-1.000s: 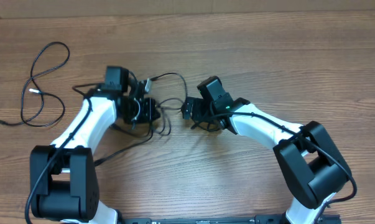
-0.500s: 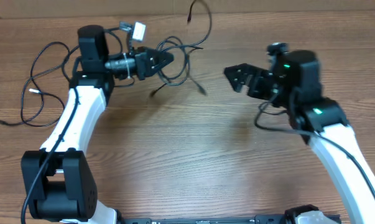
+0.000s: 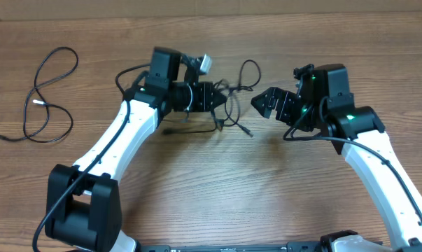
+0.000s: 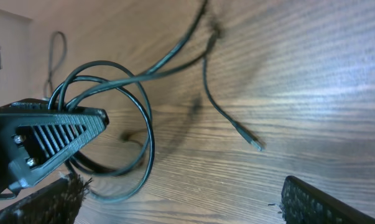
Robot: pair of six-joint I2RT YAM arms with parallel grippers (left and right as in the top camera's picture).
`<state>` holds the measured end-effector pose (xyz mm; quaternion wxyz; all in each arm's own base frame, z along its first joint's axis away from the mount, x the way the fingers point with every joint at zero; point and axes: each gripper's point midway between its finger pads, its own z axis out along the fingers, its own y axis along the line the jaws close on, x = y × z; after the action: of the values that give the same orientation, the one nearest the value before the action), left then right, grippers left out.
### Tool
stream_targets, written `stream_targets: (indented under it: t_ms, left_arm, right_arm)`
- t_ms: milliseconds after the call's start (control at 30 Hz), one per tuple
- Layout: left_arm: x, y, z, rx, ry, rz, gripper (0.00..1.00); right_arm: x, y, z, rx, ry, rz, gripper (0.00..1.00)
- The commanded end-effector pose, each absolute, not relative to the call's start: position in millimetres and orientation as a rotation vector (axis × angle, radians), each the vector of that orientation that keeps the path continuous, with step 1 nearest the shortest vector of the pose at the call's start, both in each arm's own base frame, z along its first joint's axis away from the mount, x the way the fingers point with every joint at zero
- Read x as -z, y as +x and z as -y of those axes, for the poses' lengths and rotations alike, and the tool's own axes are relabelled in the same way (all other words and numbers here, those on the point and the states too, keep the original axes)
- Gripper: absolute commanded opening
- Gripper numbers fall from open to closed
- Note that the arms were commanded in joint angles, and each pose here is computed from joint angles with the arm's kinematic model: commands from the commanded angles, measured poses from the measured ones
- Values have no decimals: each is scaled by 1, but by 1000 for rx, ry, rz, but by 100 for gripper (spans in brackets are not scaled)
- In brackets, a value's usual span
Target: Untangle cables
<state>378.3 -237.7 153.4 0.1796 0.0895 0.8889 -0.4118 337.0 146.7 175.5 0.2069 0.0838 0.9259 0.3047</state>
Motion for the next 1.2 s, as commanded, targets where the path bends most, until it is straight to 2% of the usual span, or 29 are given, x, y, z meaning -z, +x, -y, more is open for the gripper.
stream_targets:
  t_ms: [0,133,267,333,433,533,567,667,933,1067,1167]
  left_arm:
    - [-117,389,212,847,336,-2561,4]
    - [-89,392,193,679,288,-2641,19]
    - [-64,388,194,682,284,-2709,20]
    - [-51,386,193,677,278,-2745,24]
    - [-42,386,189,654,286,-2764,41]
    - [-40,388,176,586,286,-2775,69]
    - [-39,388,171,555,271,-2787,73]
    - [-33,387,149,437,211,-2839,74]
    - [-24,361,131,404,157,-2970,76]
    - [-27,350,126,394,137,-3033,86]
    - [-45,351,123,394,63,-3055,89]
  right_arm:
    - [-160,337,-148,-844,243,-2630,100]
    - [-144,335,-150,-859,259,-2686,100]
    - [-130,331,-151,-852,281,-2744,100]
    - [-125,329,-152,-849,282,-2764,100]
    - [-122,326,-157,-848,268,-2783,100]
    - [-121,324,-162,-847,246,-2791,100]
    - [-121,323,-164,-848,237,-2792,100]
    - [-121,322,-171,-855,205,-2792,100]
    - [-120,321,-195,-883,114,-2775,100]
    - [-121,318,-212,-901,49,-2763,100]
    - [-124,316,-225,-920,-10,-2740,100]
